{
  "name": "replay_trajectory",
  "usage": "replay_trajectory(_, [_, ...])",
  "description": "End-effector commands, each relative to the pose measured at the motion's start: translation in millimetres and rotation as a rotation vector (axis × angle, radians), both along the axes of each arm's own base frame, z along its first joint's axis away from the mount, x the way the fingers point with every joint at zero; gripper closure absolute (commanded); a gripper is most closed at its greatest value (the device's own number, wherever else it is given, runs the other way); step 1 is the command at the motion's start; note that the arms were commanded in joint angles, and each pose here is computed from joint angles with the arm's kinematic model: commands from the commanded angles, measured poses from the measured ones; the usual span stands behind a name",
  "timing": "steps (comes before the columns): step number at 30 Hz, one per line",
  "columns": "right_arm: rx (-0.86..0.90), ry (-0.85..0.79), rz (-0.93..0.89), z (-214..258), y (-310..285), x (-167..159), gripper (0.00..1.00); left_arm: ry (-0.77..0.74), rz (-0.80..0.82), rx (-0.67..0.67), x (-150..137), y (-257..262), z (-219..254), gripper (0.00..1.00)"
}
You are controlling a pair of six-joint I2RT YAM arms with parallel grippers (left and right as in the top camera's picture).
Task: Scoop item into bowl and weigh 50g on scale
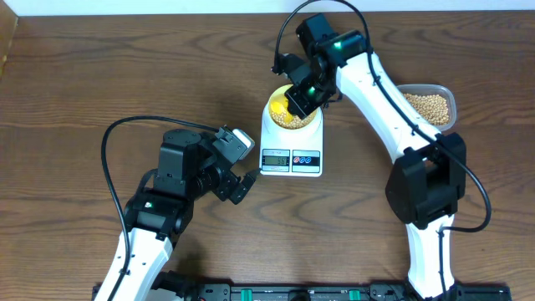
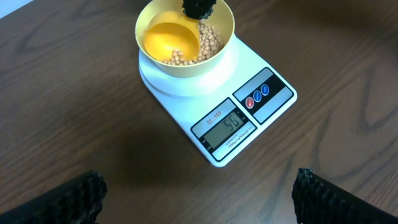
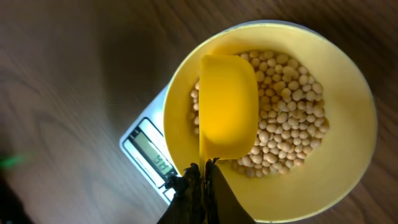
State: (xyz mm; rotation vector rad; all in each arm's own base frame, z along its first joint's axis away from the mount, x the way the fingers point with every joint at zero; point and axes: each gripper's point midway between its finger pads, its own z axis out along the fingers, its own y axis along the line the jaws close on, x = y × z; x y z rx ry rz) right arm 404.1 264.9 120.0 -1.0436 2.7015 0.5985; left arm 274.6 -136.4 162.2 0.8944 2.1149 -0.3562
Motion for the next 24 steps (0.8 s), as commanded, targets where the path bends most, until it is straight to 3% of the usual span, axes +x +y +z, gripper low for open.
replay_trajectory(1, [0.104, 0.047, -0.008, 5.2, -1.5, 4.2, 0.99, -0.015, -0.006, -0.011, 1.2, -1.0, 6.8, 0.02])
replay_trajectory(8, [0.195, 0.075, -0.057, 17.4, -14.5, 14.3, 0.99, -0.016, -0.006, -0.011, 1.3, -1.1, 6.9, 0.02])
replay_trajectory(24, [0.23, -0.016, -0.084, 61.3, -31.5, 19.2, 0.99, -0.016, -0.006, -0.011, 1.3, -1.1, 6.9, 0.02])
